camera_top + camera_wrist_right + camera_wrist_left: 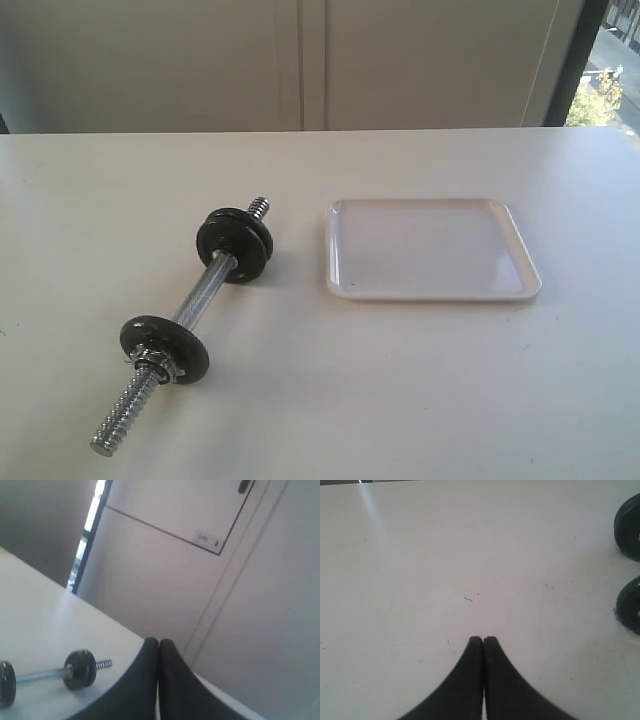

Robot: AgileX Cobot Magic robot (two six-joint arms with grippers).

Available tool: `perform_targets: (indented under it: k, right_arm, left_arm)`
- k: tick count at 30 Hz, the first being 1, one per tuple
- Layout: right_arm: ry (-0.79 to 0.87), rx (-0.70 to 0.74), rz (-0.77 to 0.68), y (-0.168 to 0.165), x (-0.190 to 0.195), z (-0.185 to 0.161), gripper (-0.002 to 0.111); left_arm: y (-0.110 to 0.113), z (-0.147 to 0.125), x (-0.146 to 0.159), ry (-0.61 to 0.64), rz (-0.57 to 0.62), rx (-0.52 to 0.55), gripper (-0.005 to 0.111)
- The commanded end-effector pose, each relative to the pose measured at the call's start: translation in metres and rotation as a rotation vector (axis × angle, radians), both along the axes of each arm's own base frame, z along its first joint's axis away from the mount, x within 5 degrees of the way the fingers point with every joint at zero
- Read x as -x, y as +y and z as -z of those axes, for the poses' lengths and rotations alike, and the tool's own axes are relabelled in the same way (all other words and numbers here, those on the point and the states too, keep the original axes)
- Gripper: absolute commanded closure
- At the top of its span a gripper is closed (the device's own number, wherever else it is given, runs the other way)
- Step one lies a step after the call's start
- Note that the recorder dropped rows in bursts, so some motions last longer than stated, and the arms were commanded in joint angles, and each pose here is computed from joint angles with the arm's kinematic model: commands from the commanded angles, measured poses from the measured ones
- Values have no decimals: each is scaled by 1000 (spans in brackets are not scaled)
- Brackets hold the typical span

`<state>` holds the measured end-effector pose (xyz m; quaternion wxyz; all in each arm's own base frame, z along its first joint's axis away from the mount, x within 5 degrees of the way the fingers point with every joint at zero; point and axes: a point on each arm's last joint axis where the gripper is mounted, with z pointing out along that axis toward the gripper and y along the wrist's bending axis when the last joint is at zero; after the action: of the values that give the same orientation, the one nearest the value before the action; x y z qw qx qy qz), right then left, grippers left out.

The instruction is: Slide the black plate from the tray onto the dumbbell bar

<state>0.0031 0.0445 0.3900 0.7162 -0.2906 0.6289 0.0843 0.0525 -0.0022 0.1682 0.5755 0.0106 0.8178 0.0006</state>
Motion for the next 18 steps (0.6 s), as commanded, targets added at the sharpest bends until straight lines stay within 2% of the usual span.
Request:
perform_targets:
  k: [1,4,7,18]
  right_arm:
    - [107,66,50,-3,-15,46,108]
    - [213,72,47,-3,-24,87,108]
    - [287,82,40,-2,-30,109,108]
    - [312,61,41,-2,-32,116,108]
  left_arm:
    - [-1,0,0,-7,7,14,107]
    - [-1,0,0,-7,7,14,107]
    - [-1,0,0,-7,7,14,107]
    - [-1,0,0,-7,7,14,107]
